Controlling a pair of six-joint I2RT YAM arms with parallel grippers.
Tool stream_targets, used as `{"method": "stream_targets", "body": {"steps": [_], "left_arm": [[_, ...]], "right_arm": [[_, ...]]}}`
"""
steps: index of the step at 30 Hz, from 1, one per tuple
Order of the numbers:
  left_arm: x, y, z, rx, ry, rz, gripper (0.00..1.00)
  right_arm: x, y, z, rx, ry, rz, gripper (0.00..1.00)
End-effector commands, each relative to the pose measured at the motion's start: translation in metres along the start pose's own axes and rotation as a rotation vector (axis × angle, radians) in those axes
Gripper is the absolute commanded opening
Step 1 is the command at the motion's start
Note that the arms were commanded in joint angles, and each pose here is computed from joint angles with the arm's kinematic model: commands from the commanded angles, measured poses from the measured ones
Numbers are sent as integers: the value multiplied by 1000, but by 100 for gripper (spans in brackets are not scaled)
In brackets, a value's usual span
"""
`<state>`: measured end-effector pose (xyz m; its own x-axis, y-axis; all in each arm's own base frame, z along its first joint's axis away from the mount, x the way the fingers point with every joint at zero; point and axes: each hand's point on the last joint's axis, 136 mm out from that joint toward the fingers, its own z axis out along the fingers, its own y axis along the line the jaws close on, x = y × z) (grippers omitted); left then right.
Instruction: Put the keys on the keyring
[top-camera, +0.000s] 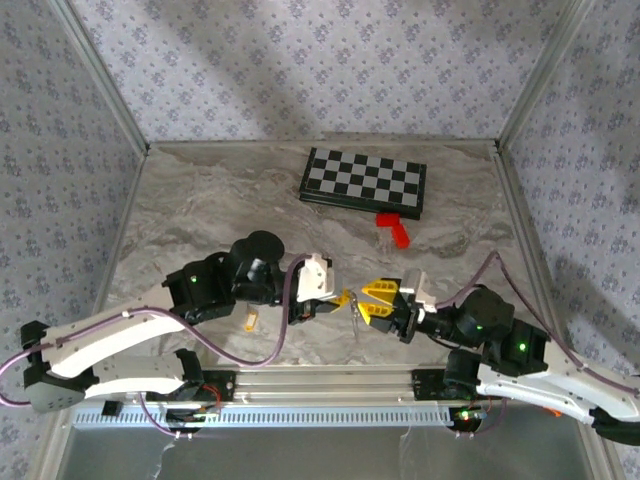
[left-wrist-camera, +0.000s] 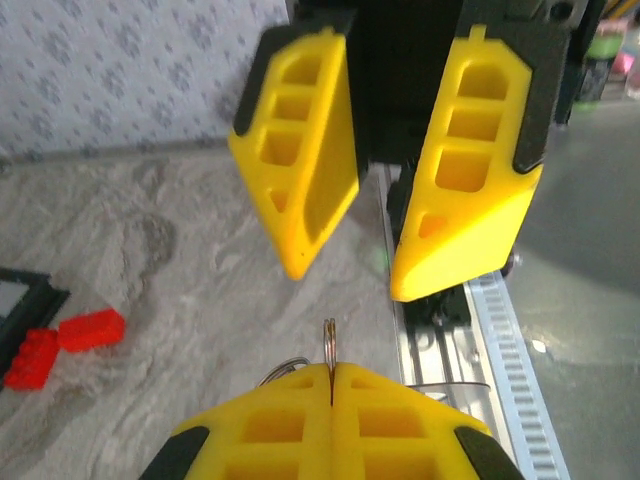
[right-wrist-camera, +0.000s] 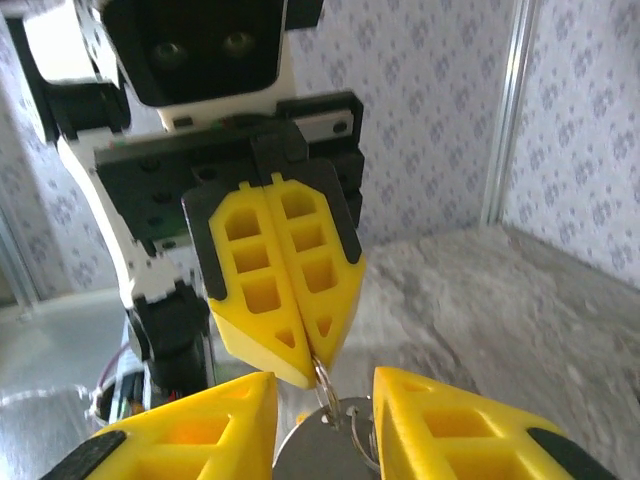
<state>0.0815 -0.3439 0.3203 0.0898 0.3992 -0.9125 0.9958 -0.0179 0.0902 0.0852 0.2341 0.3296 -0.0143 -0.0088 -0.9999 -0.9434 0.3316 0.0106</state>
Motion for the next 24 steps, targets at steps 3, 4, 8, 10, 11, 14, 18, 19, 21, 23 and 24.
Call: {"method": "stream_targets", "body": {"steps": [3, 4, 8, 10, 11, 14, 18, 19, 21, 23, 24], "left_arm": [[2, -5, -2, 34, 57, 29, 0], [3, -5, -1, 37, 62, 29, 0], [3, -7, 4, 59, 76, 30, 0], [3, -8, 6, 67, 84, 30, 0], [3, -8, 7, 69, 90, 31, 0], [4, -8, 9, 76, 106, 32, 0], [6, -11, 13, 87, 122, 35, 0], [7, -11, 14, 87, 125, 34, 0], [8, -11, 15, 89, 128, 33, 0], [9, -13, 15, 92, 129, 34, 0], [9, -13, 16, 93, 129, 33, 0]], "right_arm": [[21, -2, 0, 17, 143, -55, 34], [22, -2, 1, 17, 150, -58, 34], [28, -2, 3, 16, 174, -69, 34], [31, -2, 4, 16, 188, -71, 34], [31, -2, 5, 13, 189, -73, 33], [34, -2, 6, 14, 198, -75, 30], [34, -1, 7, 15, 191, -76, 22], [34, -1, 8, 14, 189, -76, 21], [34, -1, 9, 14, 184, -73, 18], [35, -1, 10, 16, 182, -70, 14], [36, -2, 10, 19, 183, -69, 10]]}}
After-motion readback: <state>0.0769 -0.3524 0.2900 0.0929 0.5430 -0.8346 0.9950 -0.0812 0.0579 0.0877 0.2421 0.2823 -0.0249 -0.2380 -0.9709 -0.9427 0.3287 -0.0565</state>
